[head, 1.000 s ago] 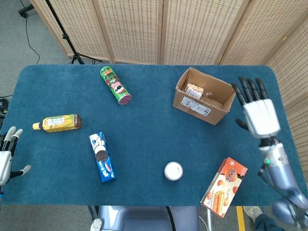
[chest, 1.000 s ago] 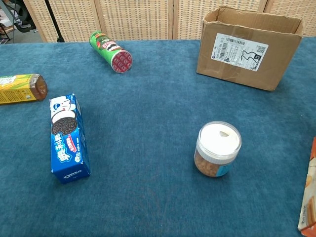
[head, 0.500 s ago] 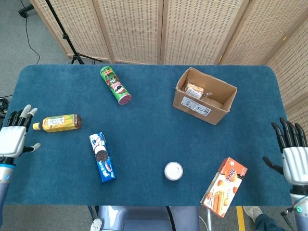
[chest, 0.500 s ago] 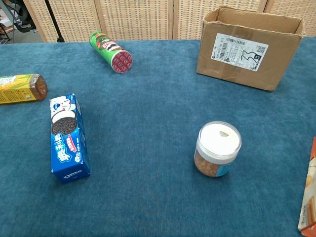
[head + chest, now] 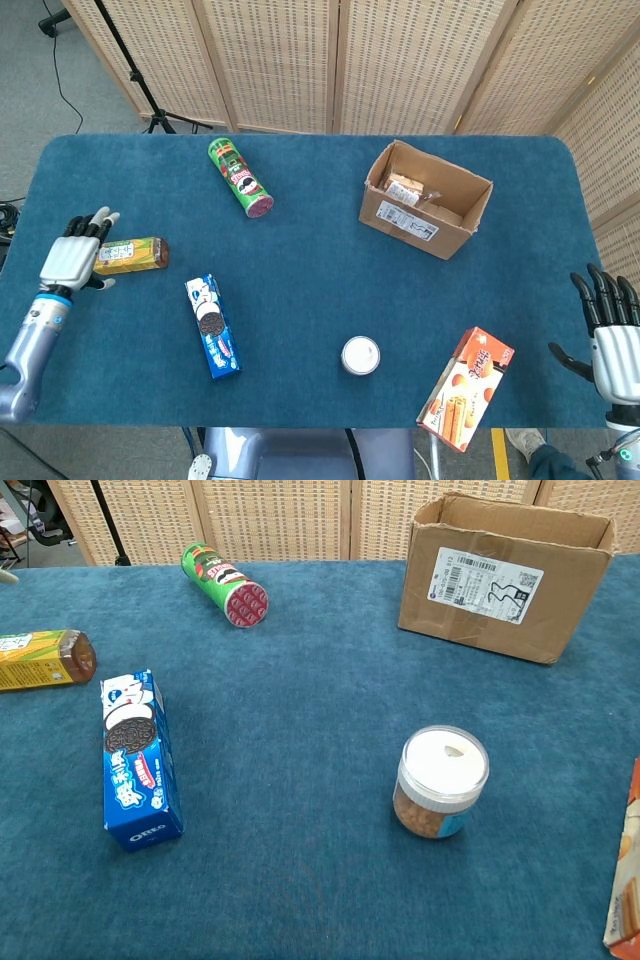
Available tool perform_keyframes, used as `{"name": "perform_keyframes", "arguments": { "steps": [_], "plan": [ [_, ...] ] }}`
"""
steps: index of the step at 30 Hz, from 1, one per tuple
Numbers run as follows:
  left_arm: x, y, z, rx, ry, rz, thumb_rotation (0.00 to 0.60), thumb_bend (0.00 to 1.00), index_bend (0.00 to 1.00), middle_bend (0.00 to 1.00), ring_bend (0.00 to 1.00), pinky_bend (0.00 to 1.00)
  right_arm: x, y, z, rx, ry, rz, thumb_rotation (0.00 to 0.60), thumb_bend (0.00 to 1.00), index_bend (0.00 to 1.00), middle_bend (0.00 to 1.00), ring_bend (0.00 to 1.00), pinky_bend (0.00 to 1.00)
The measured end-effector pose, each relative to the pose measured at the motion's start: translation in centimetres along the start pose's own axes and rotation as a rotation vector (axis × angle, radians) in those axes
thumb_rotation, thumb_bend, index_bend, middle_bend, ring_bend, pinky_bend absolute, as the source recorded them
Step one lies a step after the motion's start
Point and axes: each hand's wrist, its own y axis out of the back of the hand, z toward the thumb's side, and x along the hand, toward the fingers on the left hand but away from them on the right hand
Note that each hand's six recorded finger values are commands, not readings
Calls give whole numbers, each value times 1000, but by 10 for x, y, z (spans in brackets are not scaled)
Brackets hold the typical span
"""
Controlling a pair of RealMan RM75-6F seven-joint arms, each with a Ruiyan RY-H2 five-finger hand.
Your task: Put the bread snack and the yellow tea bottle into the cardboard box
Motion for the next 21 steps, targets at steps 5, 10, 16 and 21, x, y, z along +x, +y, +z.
{"name": "perform_keyframes", "arguments": {
  "steps": [5,10,16,21],
  "plan": [
    [15,-12,5,-6,6,-58,600,0,53,39,37,162,-3,-1,-4,-5,-12,4,600,0,0,0,0,0],
    [24,-16,5,4,28,-57,600,157,529,403,348,417,-4,-1,-6,-3,-16,5,600,0,0,0,0,0],
    [25,-9,5,19,36,-14,600,377,693,537,468,499,-1,-1,-2,-1,-4,3,600,0,0,0,0,0],
    [19,10,13,1,3,61,600,374,695,537,469,499,0,0,-2,-4,-3,6,600,0,0,0,0,0]
  ]
}}
